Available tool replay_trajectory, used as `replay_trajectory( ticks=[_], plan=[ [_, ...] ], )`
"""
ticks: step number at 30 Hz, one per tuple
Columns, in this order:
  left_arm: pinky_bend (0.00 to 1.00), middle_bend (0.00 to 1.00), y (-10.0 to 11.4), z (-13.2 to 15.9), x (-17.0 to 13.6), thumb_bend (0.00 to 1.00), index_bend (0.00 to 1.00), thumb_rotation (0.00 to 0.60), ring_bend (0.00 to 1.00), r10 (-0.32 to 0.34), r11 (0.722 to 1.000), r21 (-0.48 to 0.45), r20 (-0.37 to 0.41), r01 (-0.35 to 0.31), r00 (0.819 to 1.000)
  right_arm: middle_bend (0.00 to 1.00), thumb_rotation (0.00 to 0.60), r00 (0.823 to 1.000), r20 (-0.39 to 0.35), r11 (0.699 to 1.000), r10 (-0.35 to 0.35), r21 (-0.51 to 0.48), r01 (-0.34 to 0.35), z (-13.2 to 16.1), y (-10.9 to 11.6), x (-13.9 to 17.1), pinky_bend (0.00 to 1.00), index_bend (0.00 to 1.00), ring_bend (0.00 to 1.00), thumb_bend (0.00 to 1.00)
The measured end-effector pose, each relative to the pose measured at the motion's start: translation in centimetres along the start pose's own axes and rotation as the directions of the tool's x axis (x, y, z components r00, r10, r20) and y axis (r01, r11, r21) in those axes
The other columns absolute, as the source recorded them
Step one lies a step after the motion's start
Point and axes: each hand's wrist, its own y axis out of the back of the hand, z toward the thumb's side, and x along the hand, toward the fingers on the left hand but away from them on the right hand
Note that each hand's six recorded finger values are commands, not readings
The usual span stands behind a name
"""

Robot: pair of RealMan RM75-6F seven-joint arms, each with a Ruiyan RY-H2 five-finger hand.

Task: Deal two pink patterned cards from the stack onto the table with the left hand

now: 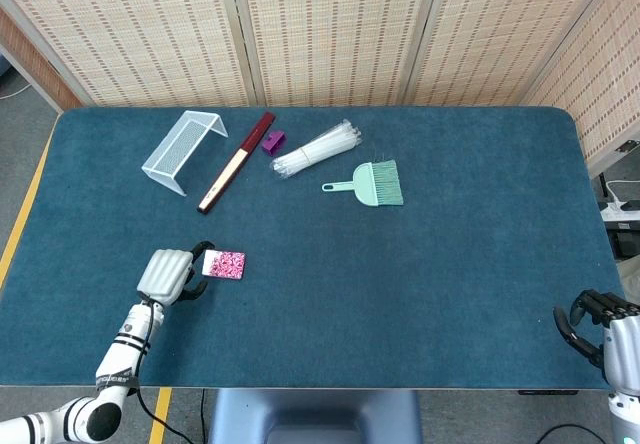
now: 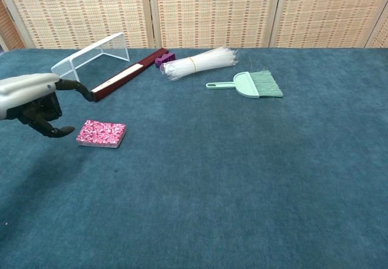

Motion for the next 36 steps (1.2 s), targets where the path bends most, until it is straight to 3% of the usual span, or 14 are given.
replay_trajectory(
  ticks=[9, 15, 36],
  plan=[
    [1.00, 1.00, -1.8, 3.0, 1.5, 0.33, 0.21, 0.600, 1.00, -0.082, 0.997, 0.005, -0.084, 0.083, 0.993, 0.70, 0.600, 1.000, -0.004, 1.000, 0.011, 0.003, -0.011, 0.0, -0.1, 0.1, 0.91, 0.75, 0.73, 0.23],
    [1.00, 1.00, -2.4, 5.0, 2.4, 0.33, 0.21, 0.600, 1.00, -0.079, 0.997, -0.002, -0.126, 0.079, 0.989, 0.70, 0.600, 1.000, -0.003, 1.000, 0.020, 0.002, -0.020, 0.0, -0.2, 0.0, 0.91, 0.75, 0.73, 0.23],
    [1.00, 1.00, -4.4, 5.5, 4.0, 0.32, 0.21, 0.600, 1.00, -0.079, 0.996, 0.017, -0.201, 0.084, 0.976, 0.70, 0.600, 1.000, -0.001, 1.000, 0.031, -0.005, -0.031, -0.1, -0.1, 0.1, 0.91, 0.75, 0.73, 0.23]
  ],
)
